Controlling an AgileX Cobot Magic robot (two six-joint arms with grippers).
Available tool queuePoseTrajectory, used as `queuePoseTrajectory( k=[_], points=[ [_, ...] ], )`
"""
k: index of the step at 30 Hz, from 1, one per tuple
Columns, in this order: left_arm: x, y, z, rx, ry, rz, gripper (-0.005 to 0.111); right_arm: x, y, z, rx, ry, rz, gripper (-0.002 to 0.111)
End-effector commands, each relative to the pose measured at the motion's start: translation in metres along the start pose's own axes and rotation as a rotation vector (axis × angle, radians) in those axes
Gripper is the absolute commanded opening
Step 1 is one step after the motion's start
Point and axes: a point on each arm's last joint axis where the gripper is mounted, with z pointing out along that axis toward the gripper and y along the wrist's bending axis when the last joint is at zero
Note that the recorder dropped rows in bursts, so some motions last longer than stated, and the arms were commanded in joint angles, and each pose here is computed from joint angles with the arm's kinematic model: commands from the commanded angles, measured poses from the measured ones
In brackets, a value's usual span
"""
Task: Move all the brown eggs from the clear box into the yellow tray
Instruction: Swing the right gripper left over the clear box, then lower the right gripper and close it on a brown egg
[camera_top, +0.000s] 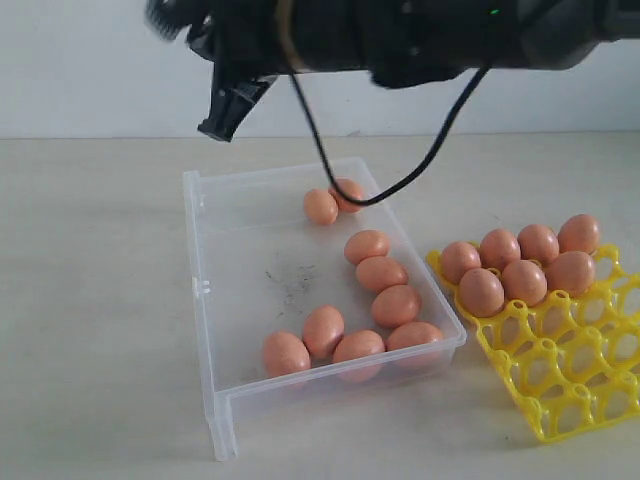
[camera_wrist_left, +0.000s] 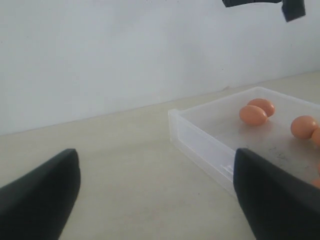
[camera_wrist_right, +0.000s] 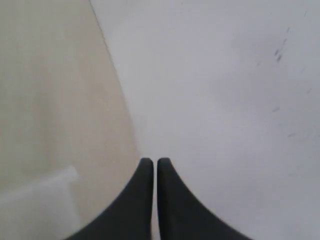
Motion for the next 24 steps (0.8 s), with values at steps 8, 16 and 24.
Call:
queuePoseTrajectory(
  k=[8, 16, 24],
  points=[
    [0.0, 0.0, 0.0, 0.004, -0.008, -0.014, 0.078, 0.029, 0.01, 0.007, 0.522, 0.728, -0.514, 0.0],
    [0.0, 0.0, 0.0, 0.004, -0.008, -0.014, 0.078, 0.094, -0.023, -0.004, 0.132, 0.93, 0.624, 0.0],
    [0.0, 0.0, 0.0, 0.004, -0.008, -0.014, 0.078, 0.109, -0.022, 0.004, -0.164, 0.76, 0.929, 0.009]
  ],
)
